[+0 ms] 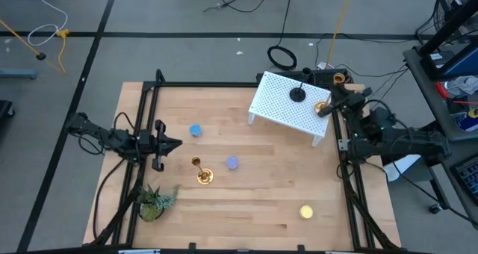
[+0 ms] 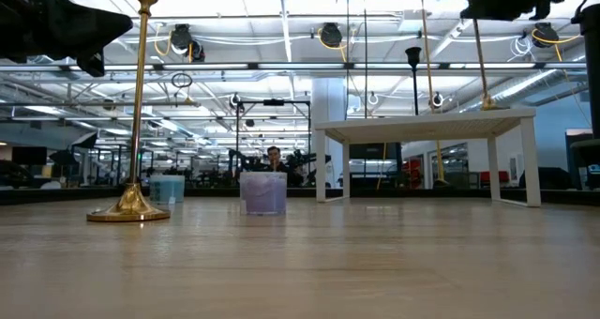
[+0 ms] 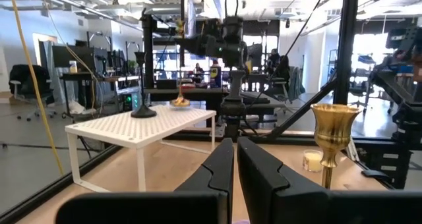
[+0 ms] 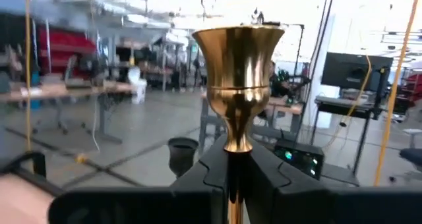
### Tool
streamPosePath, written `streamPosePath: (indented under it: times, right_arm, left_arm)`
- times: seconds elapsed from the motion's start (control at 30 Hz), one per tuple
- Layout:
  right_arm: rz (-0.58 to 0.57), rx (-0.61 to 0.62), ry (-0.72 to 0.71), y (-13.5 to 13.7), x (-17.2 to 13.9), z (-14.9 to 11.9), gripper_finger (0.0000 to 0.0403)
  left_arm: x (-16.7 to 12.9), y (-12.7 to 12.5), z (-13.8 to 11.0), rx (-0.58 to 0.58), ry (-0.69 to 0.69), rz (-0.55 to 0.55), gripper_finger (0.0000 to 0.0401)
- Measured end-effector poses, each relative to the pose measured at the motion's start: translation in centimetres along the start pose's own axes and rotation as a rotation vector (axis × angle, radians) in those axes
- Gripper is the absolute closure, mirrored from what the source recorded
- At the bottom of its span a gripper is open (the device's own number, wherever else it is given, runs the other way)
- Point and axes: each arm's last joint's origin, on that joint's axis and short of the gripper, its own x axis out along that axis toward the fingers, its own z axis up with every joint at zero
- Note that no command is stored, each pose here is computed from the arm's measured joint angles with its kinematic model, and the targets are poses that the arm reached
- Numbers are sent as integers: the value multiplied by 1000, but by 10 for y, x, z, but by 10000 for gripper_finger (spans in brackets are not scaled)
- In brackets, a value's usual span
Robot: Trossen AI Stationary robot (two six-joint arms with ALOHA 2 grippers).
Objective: Pick & Place candle stick holders
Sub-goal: Put the right gold candle holder on the shelf aligned with the black candle holder
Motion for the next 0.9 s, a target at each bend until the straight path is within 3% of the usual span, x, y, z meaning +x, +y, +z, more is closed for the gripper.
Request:
streamPosePath:
  times: [0.3,0.53,0.9]
  right_arm:
    - [-131,38,-81,-7,8,-34,385]
    - [-116,28,-107,-9,11,-48,370]
    - [-103,63,-131,-11,14,-48,295]
  left_arm:
    - [0,0,4,33,-36,5,373]
    - [0,0,4,31,-36,5,373]
    - [0,0,-3,49,31,-4,373]
